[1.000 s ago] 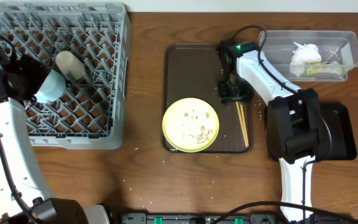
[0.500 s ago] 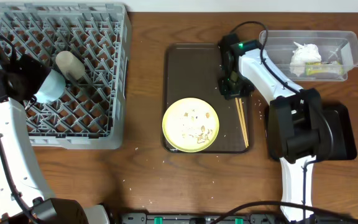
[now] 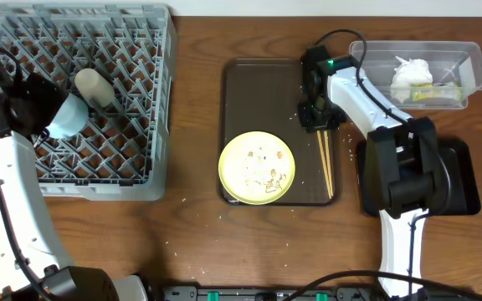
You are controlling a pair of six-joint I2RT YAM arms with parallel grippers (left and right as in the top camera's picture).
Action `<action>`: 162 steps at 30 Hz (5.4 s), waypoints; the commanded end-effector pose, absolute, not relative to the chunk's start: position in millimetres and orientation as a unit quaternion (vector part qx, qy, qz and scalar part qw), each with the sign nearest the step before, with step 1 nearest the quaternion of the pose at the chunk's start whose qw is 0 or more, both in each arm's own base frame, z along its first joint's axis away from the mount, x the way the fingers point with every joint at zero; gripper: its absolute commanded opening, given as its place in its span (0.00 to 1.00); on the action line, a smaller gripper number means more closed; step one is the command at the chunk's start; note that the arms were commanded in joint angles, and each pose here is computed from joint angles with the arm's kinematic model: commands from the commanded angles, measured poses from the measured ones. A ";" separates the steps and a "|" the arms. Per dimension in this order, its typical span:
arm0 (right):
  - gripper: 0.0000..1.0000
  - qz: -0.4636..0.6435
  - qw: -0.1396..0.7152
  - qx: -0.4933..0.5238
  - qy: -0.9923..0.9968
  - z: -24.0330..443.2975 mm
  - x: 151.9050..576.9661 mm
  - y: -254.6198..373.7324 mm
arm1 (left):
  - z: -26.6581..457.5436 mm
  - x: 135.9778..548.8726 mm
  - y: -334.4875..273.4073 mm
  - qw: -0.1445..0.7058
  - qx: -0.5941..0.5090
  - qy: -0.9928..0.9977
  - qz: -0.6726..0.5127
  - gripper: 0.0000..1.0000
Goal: Sort waste into correct bins and load items into the dishwasher
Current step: 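Close the right gripper on one chopstick and lift it, then carry the chopstick left and drop it into the rack, then return the right gripper to the tray and grasp the second chopstick, then carry the second chopstick left and drop it into the rack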
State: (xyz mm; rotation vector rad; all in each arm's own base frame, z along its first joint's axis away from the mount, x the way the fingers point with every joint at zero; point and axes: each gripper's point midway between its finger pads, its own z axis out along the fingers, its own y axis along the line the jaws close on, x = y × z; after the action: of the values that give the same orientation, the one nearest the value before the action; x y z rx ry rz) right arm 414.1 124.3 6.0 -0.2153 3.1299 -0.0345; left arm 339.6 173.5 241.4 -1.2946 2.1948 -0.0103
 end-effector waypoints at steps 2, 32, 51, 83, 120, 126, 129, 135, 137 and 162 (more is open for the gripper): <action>0.29 -0.011 -0.007 -0.065 0.998 -8.1 405.8 120.3 | 243.6 340.0 175.7 0.294 -0.489 0.821 -0.002 0.96; 0.01 0.402 0.211 0.027 0.890 200.4 520.6 309.7 | 243.6 339.9 175.6 0.294 -0.489 0.821 -0.002 0.96; 0.01 0.426 0.300 -0.031 0.853 202.2 453.0 493.3 | 243.6 339.9 175.7 0.294 -0.489 0.821 -0.002 0.96; 0.93 0.243 0.333 -0.119 0.903 247.2 459.4 354.7 | 243.6 339.9 175.7 0.294 -0.489 0.821 -0.002 0.96; 0.53 -0.016 -0.027 -0.047 0.998 0.2 400.5 124.9 | 243.6 340.0 175.7 0.294 -0.489 0.821 -0.002 0.96; 0.54 -0.008 -0.032 -0.066 0.997 -10.1 398.2 117.1 | 243.6 340.0 175.7 0.294 -0.489 0.821 -0.002 0.96; 0.54 -0.001 -0.036 -0.059 0.998 -14.7 396.8 111.9 | 243.6 340.0 175.7 0.294 -0.489 0.821 -0.002 0.96; 0.30 0.025 -0.041 -0.045 0.998 -17.7 396.3 110.3 | 243.6 340.0 175.7 0.294 -0.489 0.821 -0.002 0.96; 0.08 0.024 -0.041 -0.045 0.998 -17.7 396.3 110.0 | 243.6 340.0 175.7 0.294 -0.489 0.821 -0.002 0.96; 0.01 0.450 0.160 0.021 0.878 201.3 494.9 334.0 | 243.6 340.0 175.7 0.294 -0.489 0.821 -0.002 0.96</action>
State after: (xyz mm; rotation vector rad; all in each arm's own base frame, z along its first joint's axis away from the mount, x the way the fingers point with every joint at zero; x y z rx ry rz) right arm 517.5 274.2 170.5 -0.0151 2.5369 1.0769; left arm 339.5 173.5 241.4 -1.2952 2.1949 -0.0104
